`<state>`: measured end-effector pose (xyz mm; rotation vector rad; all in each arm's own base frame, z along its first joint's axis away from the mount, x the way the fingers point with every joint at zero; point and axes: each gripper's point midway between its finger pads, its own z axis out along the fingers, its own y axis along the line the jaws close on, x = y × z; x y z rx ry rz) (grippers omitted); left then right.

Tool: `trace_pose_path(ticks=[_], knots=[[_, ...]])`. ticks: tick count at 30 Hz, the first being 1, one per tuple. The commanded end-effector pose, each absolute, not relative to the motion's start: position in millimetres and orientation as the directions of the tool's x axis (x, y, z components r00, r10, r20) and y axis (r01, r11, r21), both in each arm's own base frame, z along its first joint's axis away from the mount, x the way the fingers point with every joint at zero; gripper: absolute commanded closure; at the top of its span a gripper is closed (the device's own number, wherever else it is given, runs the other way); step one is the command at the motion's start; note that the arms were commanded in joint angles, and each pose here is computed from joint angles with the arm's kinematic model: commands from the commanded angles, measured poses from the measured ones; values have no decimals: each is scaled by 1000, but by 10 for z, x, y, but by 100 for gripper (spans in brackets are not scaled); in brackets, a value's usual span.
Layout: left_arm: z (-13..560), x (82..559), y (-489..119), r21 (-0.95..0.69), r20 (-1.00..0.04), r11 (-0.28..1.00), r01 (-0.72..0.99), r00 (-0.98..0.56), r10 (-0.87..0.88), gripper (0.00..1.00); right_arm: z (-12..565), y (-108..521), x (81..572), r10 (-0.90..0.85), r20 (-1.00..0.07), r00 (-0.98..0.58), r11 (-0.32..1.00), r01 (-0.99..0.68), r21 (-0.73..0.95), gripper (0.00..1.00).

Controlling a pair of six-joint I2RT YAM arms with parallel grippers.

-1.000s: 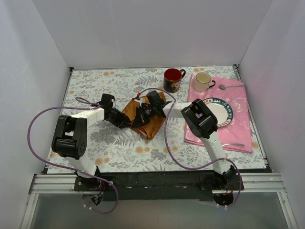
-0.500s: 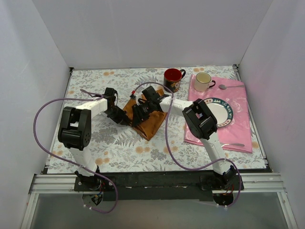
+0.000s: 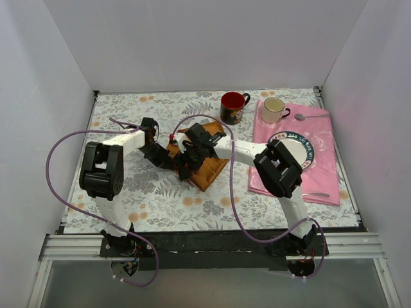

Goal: Fold the napkin, place the utensils inside, and roll it up
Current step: Roll the napkin with the utensil

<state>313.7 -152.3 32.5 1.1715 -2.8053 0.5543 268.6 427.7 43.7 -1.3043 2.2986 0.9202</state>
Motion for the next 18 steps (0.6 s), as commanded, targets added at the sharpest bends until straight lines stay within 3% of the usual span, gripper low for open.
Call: trace_pose_path(ticks=[1,11,17,18], knots=[[404,3108,-1512,-315,194,648,-694,-715,-672,100,567,4308,2624,-661,-648,-380,364,-916,167,17],[417,3072,-1466,-327,213,629,-706,-703,-678,100,432,4214,2683,-745,-635,-206,418,-886,-202,17],[438,3050,-1450,-332,218,627,-705,-704,-676,100,119,4217,2770,-753,-611,-245,466,-854,-232,36],[450,3051,-1462,-339,225,622,-706,-703,-674,100,71,4209,2760,-755,-605,-252,469,-853,-230,45]])
